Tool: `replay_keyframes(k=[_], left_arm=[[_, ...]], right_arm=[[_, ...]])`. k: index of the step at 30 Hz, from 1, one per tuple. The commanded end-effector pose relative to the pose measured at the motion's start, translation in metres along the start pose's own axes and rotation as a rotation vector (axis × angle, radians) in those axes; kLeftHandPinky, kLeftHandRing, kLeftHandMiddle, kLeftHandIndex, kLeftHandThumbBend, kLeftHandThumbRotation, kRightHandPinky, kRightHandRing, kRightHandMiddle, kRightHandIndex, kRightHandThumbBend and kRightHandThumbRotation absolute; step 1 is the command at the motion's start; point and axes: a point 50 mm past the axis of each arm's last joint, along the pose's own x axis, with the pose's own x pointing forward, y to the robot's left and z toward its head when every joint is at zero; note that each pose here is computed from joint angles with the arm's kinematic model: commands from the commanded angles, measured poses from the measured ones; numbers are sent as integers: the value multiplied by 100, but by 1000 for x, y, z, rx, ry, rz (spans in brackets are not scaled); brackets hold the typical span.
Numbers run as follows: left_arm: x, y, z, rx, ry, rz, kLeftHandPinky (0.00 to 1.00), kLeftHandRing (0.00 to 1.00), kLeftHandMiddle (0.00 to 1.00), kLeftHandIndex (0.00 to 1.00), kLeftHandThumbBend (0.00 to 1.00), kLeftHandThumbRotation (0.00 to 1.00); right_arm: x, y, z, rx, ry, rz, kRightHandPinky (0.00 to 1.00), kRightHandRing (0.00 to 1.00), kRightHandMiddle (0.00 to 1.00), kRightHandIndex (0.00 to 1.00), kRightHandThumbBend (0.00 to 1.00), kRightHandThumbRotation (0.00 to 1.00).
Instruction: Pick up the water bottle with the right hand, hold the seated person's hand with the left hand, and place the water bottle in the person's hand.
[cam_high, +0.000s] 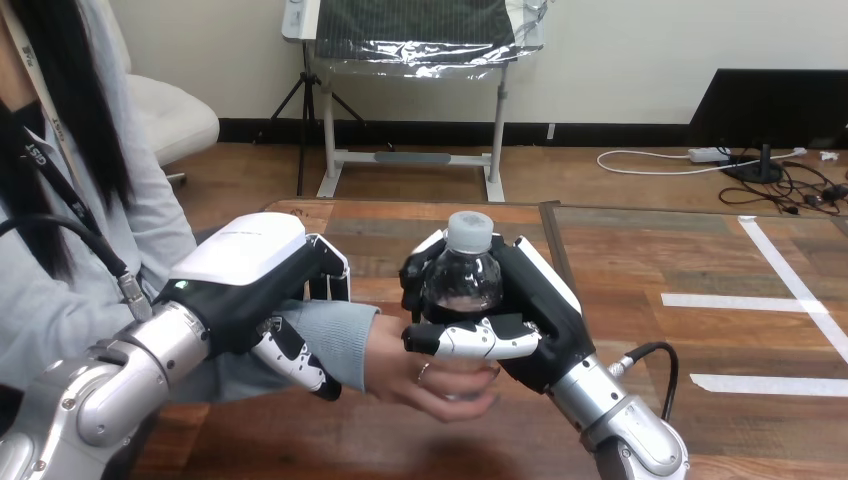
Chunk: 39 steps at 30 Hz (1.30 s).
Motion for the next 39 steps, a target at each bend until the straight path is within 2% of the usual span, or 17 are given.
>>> replay_keyframes(k=[1, 5, 8, 14, 15, 16, 24, 29, 33, 39], left_arm=[[10, 26, 14, 13, -74, 136, 22, 28, 35, 35, 94, 1], [9, 26, 14, 12, -75, 137, 22, 28, 36, 35, 94, 1], [9, 25, 13, 12, -74, 136, 22, 28, 36, 35, 94, 2], [9, 25, 13, 30, -67, 131, 24, 30, 37, 37, 95, 4], [9, 25, 13, 33, -64, 130, 26, 32, 39, 39, 95, 5], [9, 25, 13, 35, -63, 129, 26, 33, 39, 40, 96, 6], [9, 25, 13, 58, -56, 117, 34, 40, 46, 48, 99, 13], [8, 24, 13, 63, -56, 116, 37, 42, 48, 51, 100, 17], [8, 24, 12, 71, -54, 109, 41, 46, 50, 54, 100, 25], [7, 22, 11, 76, -41, 103, 47, 52, 57, 61, 100, 32]], right_arm=[[25, 6, 17, -32, -73, 79, 34, 39, 47, 52, 86, 0], [25, 4, 17, -51, -62, 71, 37, 42, 50, 55, 89, 0], [24, 4, 19, -79, -58, 69, 43, 49, 55, 59, 91, 5], [23, 2, 20, -173, -33, 71, 59, 64, 65, 68, 94, 20], [23, 2, 20, -183, -27, 71, 67, 71, 70, 73, 96, 27], [23, 1, 20, -191, -24, 70, 70, 73, 72, 74, 96, 29], [20, -2, 20, -254, 3, 30, 92, 91, 87, 90, 100, 48], [19, -5, 19, -275, 14, 2, 97, 96, 92, 96, 100, 55], [18, -7, 19, -282, 22, -15, 99, 99, 97, 99, 100, 63], [17, -11, 19, -289, 30, -43, 100, 100, 99, 100, 100, 69]])
